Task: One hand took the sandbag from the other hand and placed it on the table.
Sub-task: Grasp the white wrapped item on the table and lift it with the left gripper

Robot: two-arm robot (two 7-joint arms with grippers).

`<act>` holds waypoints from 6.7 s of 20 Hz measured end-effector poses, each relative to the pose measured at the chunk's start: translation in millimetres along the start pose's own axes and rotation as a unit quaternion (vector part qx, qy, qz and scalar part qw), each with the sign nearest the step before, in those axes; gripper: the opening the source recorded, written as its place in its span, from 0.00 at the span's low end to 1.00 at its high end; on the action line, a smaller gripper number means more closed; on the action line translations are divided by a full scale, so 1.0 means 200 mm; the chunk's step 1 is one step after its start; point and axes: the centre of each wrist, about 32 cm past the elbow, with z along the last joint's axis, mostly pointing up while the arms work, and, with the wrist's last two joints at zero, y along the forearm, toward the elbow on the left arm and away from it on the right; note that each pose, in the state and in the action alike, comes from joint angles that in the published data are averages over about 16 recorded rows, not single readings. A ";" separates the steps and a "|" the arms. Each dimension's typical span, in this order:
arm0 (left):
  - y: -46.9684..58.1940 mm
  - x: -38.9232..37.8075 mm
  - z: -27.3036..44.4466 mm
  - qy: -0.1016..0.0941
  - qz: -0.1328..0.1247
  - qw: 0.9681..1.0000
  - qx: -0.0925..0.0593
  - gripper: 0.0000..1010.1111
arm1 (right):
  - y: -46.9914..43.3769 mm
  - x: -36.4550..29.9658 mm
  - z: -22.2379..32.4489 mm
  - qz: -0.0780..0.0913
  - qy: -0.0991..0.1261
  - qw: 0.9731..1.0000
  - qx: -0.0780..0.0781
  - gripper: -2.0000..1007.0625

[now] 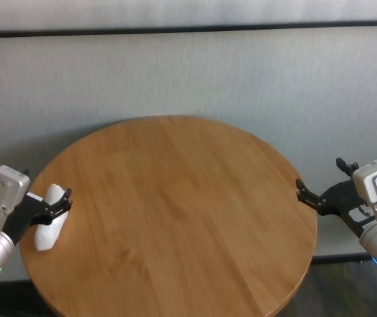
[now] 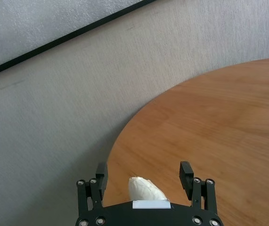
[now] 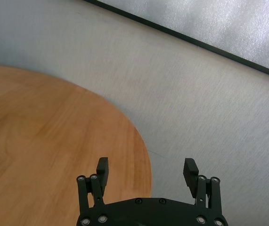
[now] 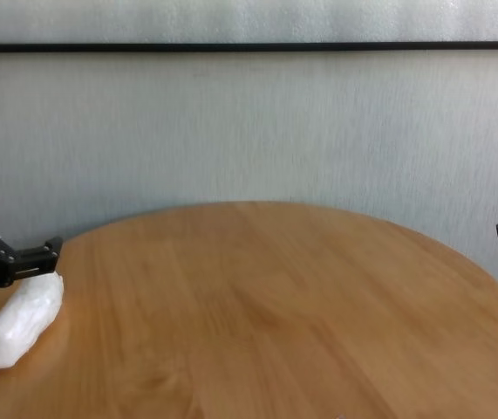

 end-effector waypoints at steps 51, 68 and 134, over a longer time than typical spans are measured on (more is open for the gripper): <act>-0.04 -0.023 0.072 0.050 -0.009 0.998 0.049 0.99 | 0.000 0.000 0.000 0.000 0.000 1.000 0.000 0.99; -0.01 -0.019 0.174 0.122 -0.036 0.986 0.112 0.99 | 0.000 0.000 0.000 0.000 0.000 1.000 0.000 0.99; -0.11 -0.001 -0.045 0.137 -0.027 0.972 0.191 0.99 | 0.000 0.000 0.000 0.000 0.000 1.000 0.000 0.99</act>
